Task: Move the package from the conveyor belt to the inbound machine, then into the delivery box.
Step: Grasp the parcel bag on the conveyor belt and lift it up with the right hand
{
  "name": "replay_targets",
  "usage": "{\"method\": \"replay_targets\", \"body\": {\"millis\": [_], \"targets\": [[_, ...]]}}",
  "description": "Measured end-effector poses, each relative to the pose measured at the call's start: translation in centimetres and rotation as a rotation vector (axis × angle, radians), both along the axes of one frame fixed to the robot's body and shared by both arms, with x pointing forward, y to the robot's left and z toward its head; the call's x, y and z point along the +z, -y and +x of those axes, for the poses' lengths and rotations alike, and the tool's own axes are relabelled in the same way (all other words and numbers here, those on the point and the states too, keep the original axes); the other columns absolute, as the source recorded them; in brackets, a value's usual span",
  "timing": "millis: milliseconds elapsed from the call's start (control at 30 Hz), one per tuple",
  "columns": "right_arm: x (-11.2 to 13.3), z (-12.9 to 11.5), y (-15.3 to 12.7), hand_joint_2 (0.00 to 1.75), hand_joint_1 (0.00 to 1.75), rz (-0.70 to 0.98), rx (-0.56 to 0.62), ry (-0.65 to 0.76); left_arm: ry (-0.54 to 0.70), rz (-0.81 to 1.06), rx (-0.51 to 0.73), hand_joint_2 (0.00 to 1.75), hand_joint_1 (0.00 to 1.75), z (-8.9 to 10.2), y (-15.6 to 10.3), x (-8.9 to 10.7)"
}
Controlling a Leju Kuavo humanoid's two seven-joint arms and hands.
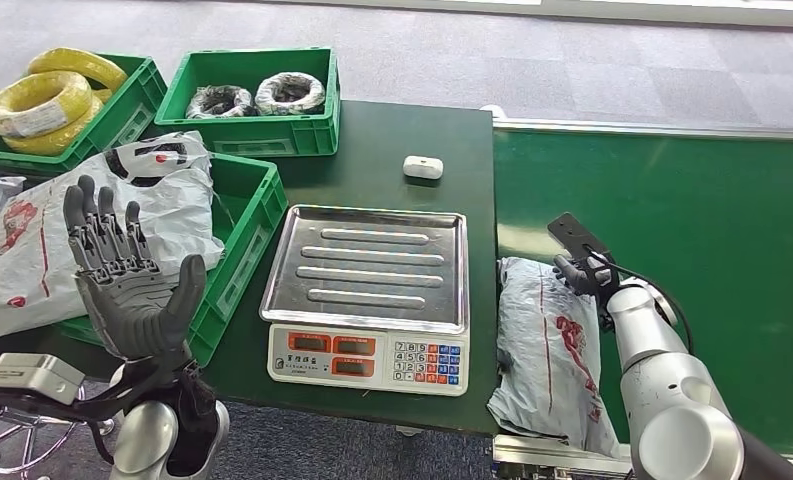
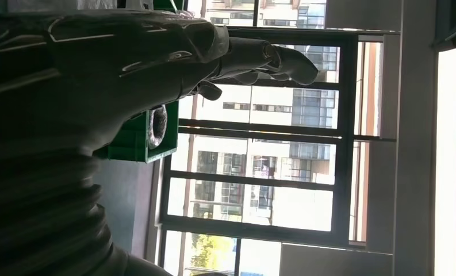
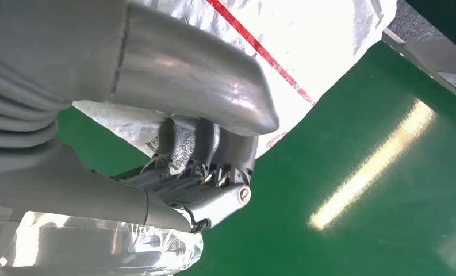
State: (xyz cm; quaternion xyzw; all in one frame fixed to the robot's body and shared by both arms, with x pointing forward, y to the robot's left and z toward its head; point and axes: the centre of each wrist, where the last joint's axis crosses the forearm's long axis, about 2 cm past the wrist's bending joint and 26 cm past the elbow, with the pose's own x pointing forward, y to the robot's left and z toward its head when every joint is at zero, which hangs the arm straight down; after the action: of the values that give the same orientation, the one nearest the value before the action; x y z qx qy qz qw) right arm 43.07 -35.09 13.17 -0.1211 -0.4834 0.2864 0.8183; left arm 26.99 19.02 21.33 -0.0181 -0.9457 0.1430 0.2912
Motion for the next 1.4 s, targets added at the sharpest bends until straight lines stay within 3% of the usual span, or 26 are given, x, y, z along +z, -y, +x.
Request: {"method": "replay_targets", "body": {"millis": [667, 967, 1133, 1167, 1267, 1300, 1400], "targets": [[1.2, 0.9, -1.2, 1.75, 1.75, 0.008, -0.001, 0.123, -0.005, 0.005, 0.039, 1.75, 0.00, -1.0, -0.5, -0.2], [3.6, 2.2, -1.9, 1.75, 1.75, 0.001, -0.145, 0.411, -0.002, -0.003, 0.087, 1.75, 0.00, -1.9, -0.8, 0.0], [4.7, 2.7, -2.2, 1.75, 1.75, -0.016, -0.153, 0.459, 0.000, -0.007, 0.089, 1.75, 0.00, -2.1, -0.8, 0.0], [4.8, 2.7, -2.3, 1.75, 1.43, -0.016, -0.152, 0.462, 0.000, -0.007, 0.090, 1.75, 0.00, -2.1, -0.8, 0.0], [4.9, 2.8, -2.5, 1.75, 0.12, -0.021, -0.153, 0.465, -0.002, -0.007, 0.089, 1.75, 0.00, -2.1, -0.8, 0.0], [5.0, 2.8, -2.5, 1.75, 0.00, -0.032, -0.155, 0.459, -0.001, -0.007, 0.087, 1.75, 0.00, -2.1, -0.8, 0.0], [5.1, 2.8, -2.8, 1.75, 0.00, -0.090, -0.155, 0.401, 0.005, -0.005, 0.074, 1.75, 0.00, -2.0, -0.8, 0.1]]}}
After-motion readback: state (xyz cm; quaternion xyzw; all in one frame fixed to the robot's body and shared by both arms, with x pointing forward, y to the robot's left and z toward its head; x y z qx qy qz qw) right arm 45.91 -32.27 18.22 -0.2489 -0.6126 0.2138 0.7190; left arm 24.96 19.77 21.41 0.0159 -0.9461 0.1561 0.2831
